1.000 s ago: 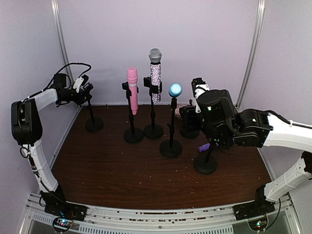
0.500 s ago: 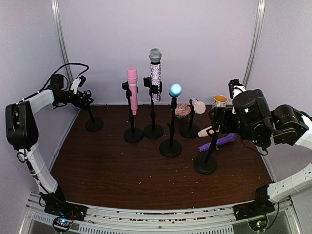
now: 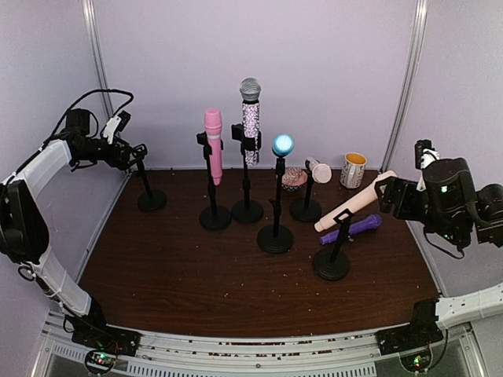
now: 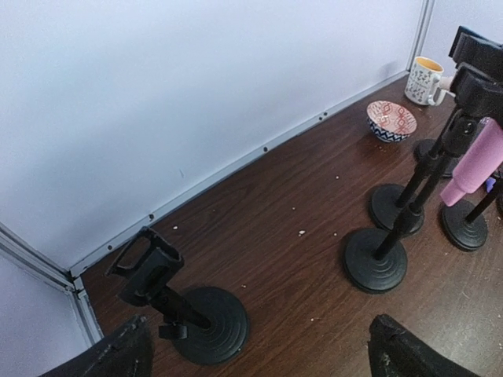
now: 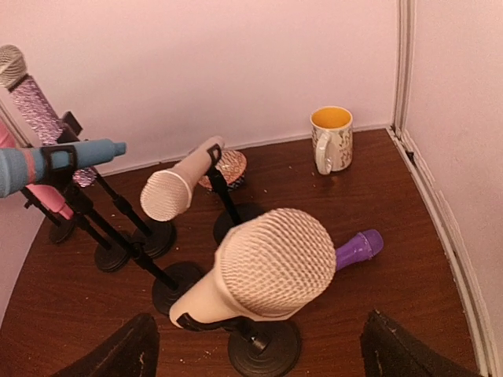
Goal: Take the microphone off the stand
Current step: Pick up the microphone stand with the microphone from the center of the board.
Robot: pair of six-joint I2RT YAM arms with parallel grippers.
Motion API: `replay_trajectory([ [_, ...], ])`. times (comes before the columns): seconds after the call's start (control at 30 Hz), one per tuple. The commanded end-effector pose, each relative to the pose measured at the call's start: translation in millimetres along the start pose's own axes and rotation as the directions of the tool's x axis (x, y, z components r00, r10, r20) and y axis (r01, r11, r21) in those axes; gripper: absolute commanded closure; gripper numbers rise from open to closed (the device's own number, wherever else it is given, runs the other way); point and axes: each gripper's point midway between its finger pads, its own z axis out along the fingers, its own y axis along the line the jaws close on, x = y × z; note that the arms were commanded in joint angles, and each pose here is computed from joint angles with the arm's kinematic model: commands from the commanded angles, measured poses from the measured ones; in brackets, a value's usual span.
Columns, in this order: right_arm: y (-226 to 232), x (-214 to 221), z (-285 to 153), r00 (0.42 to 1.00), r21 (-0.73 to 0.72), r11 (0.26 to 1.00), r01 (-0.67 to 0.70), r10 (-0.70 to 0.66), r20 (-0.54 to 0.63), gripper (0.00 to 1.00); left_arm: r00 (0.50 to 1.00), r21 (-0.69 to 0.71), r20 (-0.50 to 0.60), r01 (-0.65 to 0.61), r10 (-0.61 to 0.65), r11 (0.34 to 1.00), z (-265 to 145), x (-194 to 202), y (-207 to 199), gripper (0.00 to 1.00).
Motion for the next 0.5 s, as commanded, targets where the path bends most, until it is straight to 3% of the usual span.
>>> replay_trajectory([
  [0.0,-5.3,50.0,37.0,0.986,0.042,0.997,-0.070,0.075,-0.151,0.10,0.999,0.044,0.043,0.006,-0.008,0.999,-14.9,-14.9,-18.9,0.02],
  [0.1,1.6,73.5,57.9,0.967,0.027,0.990,-0.135,0.138,-0.212,0.12,0.999,0.044,0.040,0.003,-0.005,0.999,-19.8,-16.2,-22.3,0.02],
  [0.47,26.7,61.6,95.0,0.957,-0.010,0.969,-0.249,0.244,-0.154,0.20,0.999,0.094,0.046,-0.015,0.011,0.995,-31.4,-10.0,-44.9,0.02],
])
